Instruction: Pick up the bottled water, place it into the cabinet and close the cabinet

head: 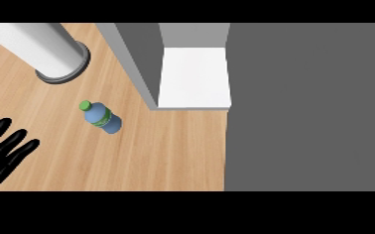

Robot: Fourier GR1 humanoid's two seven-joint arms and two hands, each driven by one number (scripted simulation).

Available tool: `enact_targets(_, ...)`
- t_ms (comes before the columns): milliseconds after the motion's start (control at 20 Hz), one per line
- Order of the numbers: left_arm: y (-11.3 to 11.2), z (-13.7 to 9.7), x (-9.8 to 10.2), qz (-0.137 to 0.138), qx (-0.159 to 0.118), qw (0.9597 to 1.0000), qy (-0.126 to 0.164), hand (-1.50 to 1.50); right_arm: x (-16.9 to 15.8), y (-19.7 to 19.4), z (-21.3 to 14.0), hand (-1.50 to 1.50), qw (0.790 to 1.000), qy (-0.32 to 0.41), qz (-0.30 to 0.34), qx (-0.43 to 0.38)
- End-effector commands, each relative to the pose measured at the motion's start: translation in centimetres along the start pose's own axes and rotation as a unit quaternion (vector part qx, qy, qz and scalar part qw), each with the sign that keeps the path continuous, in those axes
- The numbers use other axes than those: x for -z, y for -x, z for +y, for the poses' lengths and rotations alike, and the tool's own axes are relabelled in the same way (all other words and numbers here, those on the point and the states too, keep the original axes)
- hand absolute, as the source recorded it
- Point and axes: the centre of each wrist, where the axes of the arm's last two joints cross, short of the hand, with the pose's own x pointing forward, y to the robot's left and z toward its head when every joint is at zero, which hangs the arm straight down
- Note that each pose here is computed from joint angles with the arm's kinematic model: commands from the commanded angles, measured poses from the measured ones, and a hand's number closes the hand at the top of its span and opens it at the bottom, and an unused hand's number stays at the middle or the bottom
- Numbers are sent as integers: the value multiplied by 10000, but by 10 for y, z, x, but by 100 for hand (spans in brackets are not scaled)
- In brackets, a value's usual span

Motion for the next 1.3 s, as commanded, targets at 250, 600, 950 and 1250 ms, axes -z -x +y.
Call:
enact_targets(250, -26, -11, -16, -40, 48, 9999, 90, -150, -22, -42, 9, -150, 9983, -228, -270, 468)
enact_targets(600, -30, -2, -24, -155, 57, 9994, -293, -150, -26, -41, 10, -150, 9981, -208, -258, 516)
enact_targets(950, -6, 35, -26, -52, 157, 9966, -812, -150, -33, -47, 8, -150, 9981, -194, -328, 486)
enact_targets(1250, 4, 53, -23, 202, 474, 9927, -1094, -150, -35, -45, 5, -150, 9980, -240, -311, 501)
